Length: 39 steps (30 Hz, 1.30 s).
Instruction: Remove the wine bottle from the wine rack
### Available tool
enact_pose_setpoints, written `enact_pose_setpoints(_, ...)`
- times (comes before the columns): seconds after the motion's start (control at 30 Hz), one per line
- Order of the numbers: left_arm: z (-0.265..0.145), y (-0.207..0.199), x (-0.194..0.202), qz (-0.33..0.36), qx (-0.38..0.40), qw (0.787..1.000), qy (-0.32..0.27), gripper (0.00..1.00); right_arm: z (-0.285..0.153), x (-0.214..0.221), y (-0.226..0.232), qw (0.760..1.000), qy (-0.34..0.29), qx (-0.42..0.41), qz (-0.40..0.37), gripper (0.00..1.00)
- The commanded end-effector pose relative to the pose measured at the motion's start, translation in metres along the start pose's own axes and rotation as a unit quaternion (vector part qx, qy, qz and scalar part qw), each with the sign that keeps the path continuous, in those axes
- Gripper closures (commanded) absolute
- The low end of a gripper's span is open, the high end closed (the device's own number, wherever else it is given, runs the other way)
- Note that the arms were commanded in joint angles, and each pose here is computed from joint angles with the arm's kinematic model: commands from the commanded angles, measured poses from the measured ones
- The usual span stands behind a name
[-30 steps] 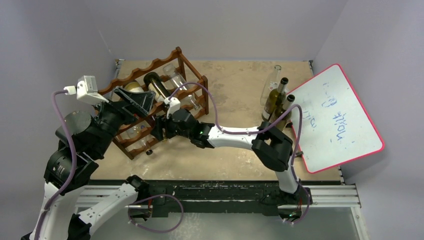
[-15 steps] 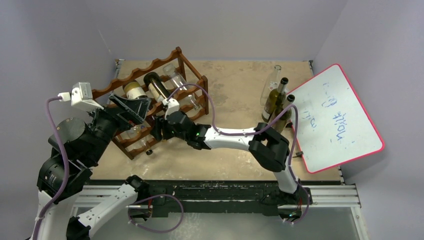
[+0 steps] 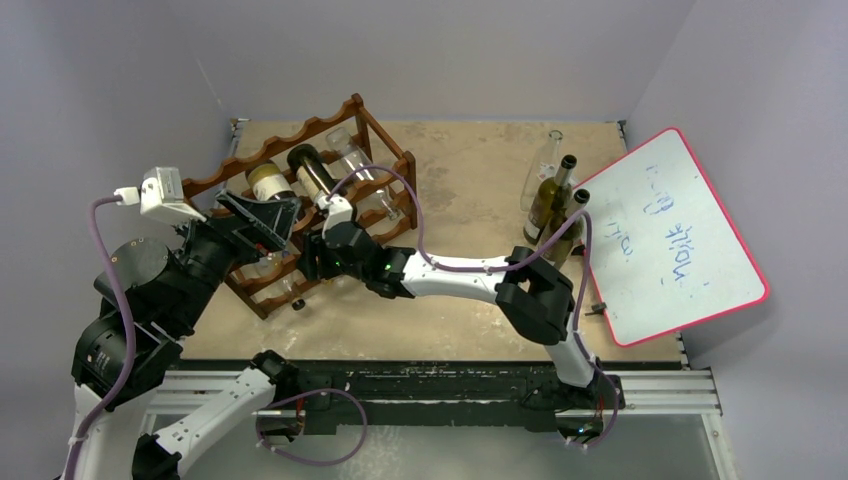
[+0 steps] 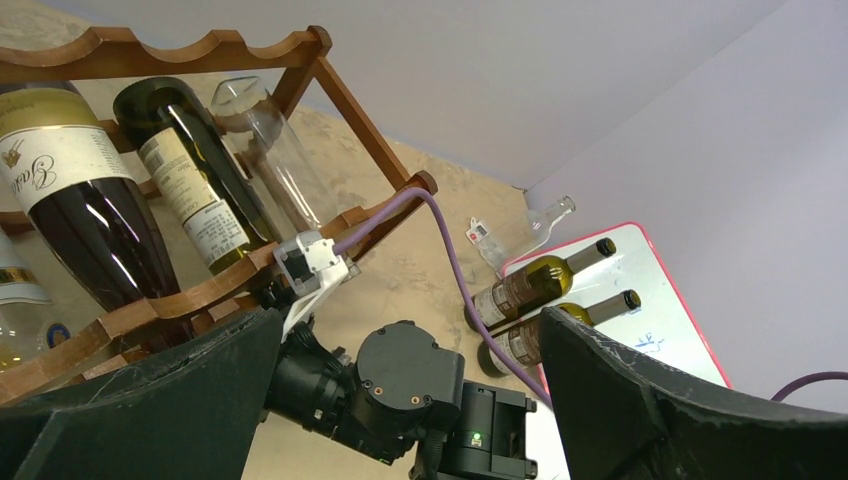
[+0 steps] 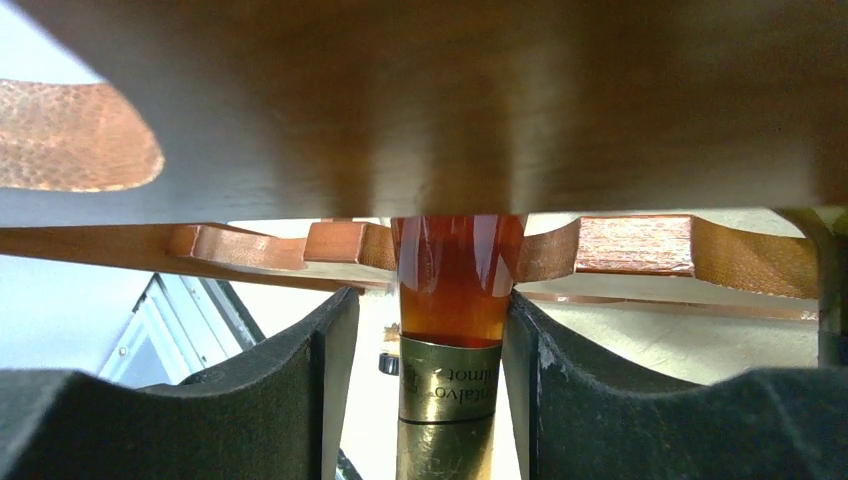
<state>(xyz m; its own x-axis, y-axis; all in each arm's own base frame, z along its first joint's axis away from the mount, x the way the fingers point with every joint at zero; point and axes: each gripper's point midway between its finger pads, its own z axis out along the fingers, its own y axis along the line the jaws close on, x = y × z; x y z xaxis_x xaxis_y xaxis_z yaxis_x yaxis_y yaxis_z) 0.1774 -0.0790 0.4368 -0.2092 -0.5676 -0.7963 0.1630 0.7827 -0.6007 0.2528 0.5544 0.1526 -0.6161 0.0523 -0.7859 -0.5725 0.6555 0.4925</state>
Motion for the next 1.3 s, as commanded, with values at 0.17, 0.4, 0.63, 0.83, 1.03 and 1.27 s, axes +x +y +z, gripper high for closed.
enact_pose_setpoints(0.17, -0.004, -0.008, -0.017, 0.004, 0.012, 1.000, -0.024, 0.00, 0.012, -0.016, -0.008, 0.999, -0.032, 0.032, 0.005, 0.45)
enact_pose_setpoints(0.4, -0.001, -0.007, -0.013, 0.002, 0.011, 1.000, -0.022, 0.00, 0.005, -0.009, -0.009, 0.999, -0.020, 0.025, 0.006, 0.44)
enact_pose_setpoints(0.63, 0.000, -0.007, -0.013, 0.000, 0.010, 1.000, -0.021, 0.00, -0.004, -0.003, -0.010, 1.000, -0.009, 0.023, 0.004, 0.41)
enact_pose_setpoints(0.83, 0.002, -0.007, -0.011, 0.000, 0.010, 1.000, -0.019, 0.00, -0.009, -0.006, -0.013, 0.999, -0.012, 0.034, -0.002, 0.35)
enact_pose_setpoints(1.03, 0.002, -0.008, -0.011, -0.002, 0.012, 1.000, -0.018, 0.00, -0.011, -0.007, 0.003, 0.999, -0.015, -0.020, -0.027, 0.41)
enact_pose_setpoints(1.27, 0.000, -0.004, -0.013, -0.001, 0.005, 1.000, -0.027, 0.00, -0.011, 0.003, 0.008, 0.998, -0.004, -0.048, -0.031, 0.39)
